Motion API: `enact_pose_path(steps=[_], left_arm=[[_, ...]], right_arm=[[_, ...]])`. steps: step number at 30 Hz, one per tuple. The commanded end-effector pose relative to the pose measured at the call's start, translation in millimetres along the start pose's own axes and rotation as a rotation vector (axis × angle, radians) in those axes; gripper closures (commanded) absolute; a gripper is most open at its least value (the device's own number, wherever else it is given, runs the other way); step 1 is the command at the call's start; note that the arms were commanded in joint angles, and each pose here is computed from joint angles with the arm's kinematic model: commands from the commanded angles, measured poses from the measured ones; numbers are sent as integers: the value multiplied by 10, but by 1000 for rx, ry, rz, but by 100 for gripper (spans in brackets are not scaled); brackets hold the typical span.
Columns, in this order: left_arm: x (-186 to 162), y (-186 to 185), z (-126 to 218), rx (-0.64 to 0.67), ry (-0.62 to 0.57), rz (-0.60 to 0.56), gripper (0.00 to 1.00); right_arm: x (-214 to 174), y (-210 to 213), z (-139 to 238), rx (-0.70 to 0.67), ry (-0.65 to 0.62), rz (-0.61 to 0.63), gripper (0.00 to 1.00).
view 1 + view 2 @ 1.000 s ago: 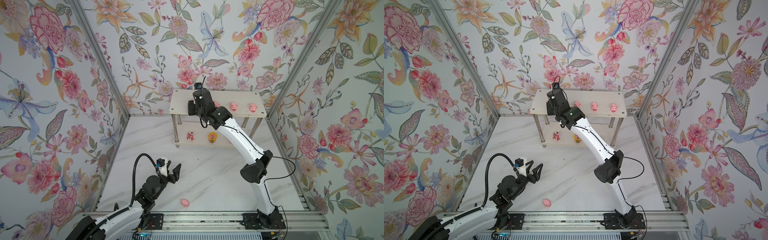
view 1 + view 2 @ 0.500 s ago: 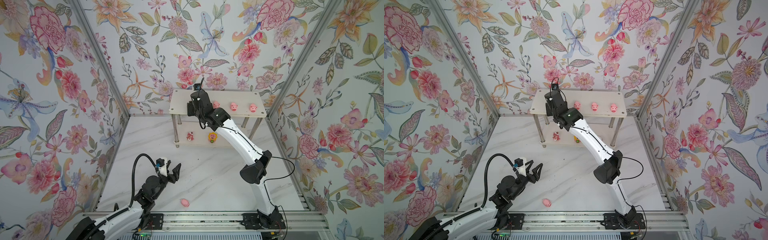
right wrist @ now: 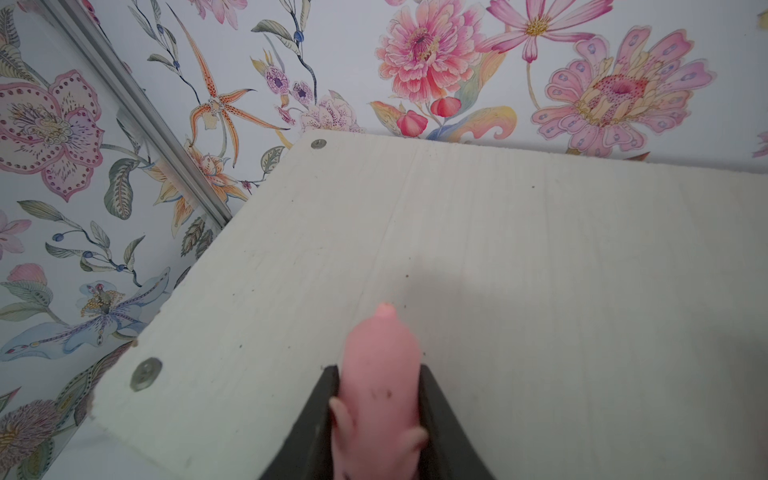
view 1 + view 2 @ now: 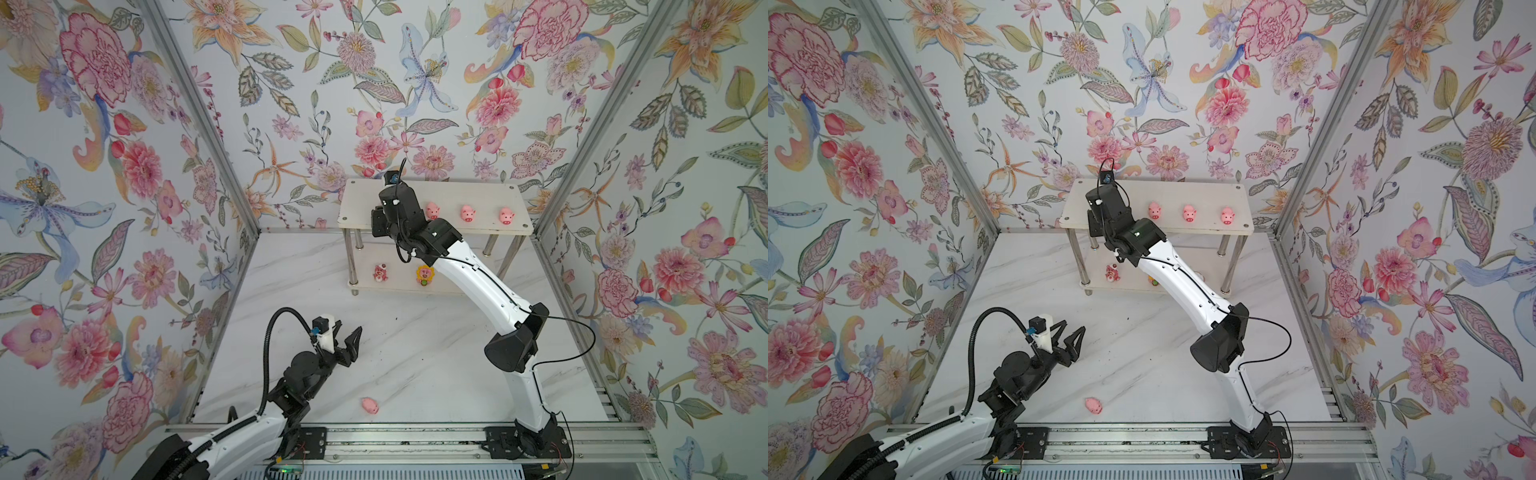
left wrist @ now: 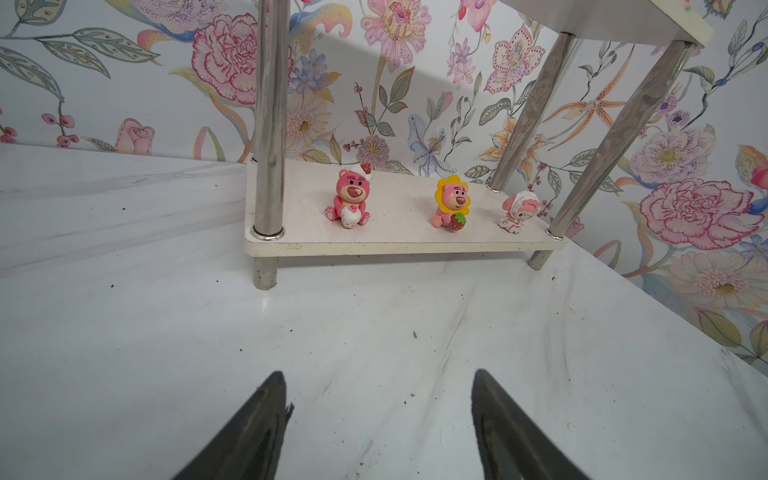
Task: Place and organize the plastic toys onto the shelf
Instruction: 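Set the pig down beside the other pigs and open the right gripper, then withdraw the right gripper from the shelf down to the last table pig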
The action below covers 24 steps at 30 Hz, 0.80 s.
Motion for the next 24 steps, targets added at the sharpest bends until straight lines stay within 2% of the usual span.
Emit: enact_pose_path(steps=[1,5,9,16,24], left_arm=[[-364,79,123,4,71,-6,29],[-371,84,122,7,74,-7,29],[-376,86,120,8,75,-7,29],[-385,89,115,10,80,-10,29],[-383,91,120,11,78,-14,29]], right_arm=[[-152,-13,55,0,65,7,69],[-145,-45,36,-4,65,1,66],[-138,-41,44,3,68,-2,47],[69,54,177,90,47,-22,40],[483,-12,722,128,-34,-33,36]])
Point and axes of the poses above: each gripper's point midway between its finger pads, its own z axis back along the fingers, its own y axis along the line the jaws close on, x = y × z, the point moved 1 cm from there along z, back along the fingers, and after that the axes turned 8 degrees about -z, right-handed, at the moved point
